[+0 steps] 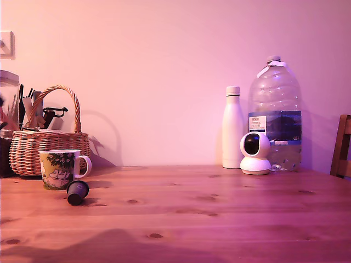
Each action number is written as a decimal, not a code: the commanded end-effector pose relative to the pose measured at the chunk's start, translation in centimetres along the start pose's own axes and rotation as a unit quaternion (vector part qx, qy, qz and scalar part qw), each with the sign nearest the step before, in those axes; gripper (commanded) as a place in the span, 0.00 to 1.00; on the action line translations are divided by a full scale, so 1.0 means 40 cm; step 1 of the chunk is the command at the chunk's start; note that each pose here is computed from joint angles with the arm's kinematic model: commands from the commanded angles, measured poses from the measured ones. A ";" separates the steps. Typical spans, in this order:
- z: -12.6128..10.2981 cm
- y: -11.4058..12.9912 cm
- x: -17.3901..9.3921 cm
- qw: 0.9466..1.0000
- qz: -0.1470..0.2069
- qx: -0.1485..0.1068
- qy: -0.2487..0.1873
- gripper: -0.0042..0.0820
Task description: Pick up the coffee capsules from the table one by one and drop them inside the nearest coffee cup
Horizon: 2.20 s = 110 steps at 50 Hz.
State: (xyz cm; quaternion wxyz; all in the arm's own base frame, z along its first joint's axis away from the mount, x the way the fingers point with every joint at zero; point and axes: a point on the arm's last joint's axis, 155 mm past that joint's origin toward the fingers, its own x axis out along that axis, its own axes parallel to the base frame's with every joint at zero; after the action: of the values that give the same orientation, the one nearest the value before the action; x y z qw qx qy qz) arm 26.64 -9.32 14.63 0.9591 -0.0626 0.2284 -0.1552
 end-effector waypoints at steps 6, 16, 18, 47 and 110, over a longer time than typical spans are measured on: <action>-0.020 0.017 0.004 1.000 0.015 -0.003 0.005 0.34; -0.020 0.020 0.005 1.000 0.018 -0.013 0.005 0.94; -0.019 0.022 0.005 1.000 0.020 -0.013 0.004 0.95; -0.040 0.021 0.037 0.998 0.002 0.021 -0.067 0.95; -0.120 0.010 0.229 0.998 -0.032 0.035 -0.052 0.95</action>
State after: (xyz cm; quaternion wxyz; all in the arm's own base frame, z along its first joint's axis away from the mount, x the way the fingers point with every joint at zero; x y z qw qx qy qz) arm 32.21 -11.99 6.73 0.9665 -0.0452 0.1687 -0.1881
